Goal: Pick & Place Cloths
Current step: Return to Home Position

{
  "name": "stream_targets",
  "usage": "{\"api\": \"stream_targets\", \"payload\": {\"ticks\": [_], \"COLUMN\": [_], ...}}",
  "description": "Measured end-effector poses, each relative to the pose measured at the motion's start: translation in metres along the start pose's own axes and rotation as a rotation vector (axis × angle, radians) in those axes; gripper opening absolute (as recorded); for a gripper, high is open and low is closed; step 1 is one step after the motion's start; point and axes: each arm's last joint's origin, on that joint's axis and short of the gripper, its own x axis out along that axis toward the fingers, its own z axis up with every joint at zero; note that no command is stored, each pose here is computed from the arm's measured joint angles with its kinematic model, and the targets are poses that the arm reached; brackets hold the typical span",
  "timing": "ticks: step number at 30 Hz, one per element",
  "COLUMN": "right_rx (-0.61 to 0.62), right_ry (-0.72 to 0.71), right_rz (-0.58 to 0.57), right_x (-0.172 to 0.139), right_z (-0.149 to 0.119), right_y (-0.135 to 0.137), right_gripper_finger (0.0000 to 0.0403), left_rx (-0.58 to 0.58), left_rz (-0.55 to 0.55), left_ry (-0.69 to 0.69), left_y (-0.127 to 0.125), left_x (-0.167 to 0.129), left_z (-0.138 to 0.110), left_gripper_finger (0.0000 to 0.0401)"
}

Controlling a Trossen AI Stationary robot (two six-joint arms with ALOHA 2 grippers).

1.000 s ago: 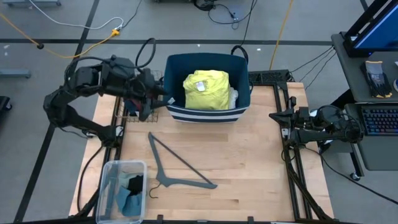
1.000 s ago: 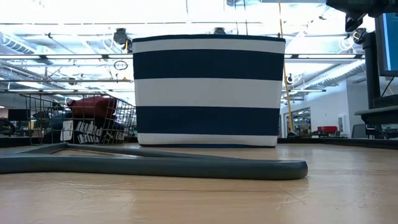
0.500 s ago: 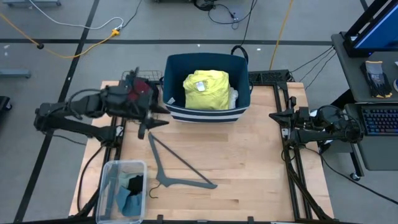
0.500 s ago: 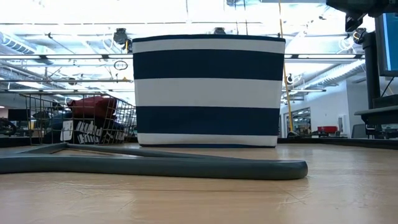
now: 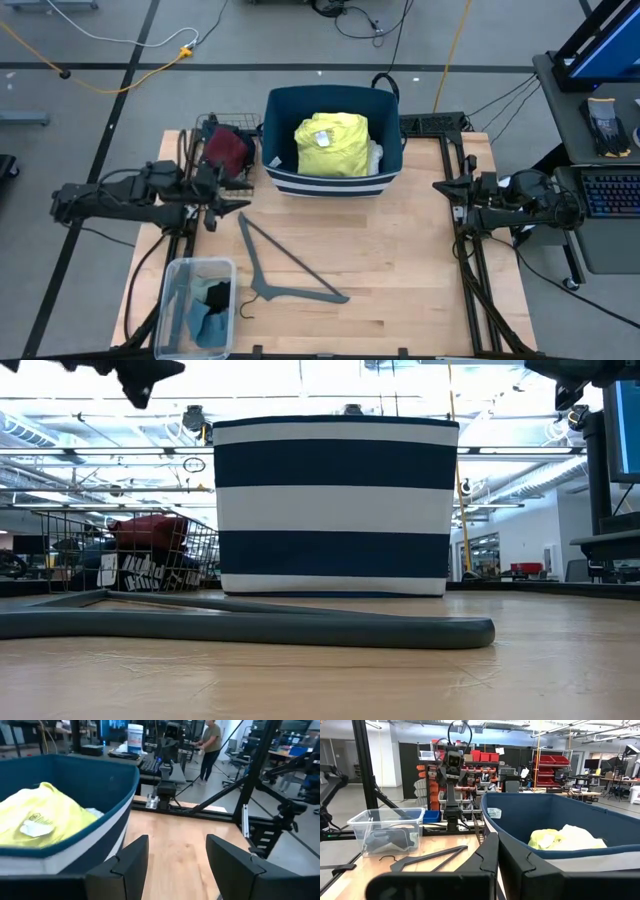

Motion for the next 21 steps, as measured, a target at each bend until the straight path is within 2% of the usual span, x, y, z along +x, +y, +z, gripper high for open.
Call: {"api": "stream_targets", "payload": {"ticks": [9, 17, 21], "right_rx": [0.011, 0.066, 0.108], "right_ry": [-0.008, -0.014, 0.023], "right_rz": [0.0, 0.006, 0.082], "right_x": [0.0, -0.001, -0.001], "right_z": [0.001, 0.001, -0.002], "right_y": [0.0, 0.0, 0.002], "right_gripper_finger": [0.0004, 0.0004, 0.0004], "left_rx": [0.047, 0.018, -0.002], "left_rz": [-0.012, -0.017, -0.019], "left_ry": [-0.115, -0.139, -0.145], "left_y": [0.002, 0.005, 0.007], "left_x": [-0.032, -0.046, -0.047], "left_z": [-0.03, -0.061, -0.076], "left_gripper_finger": [0.0202, 0.0202, 0.0202]}}
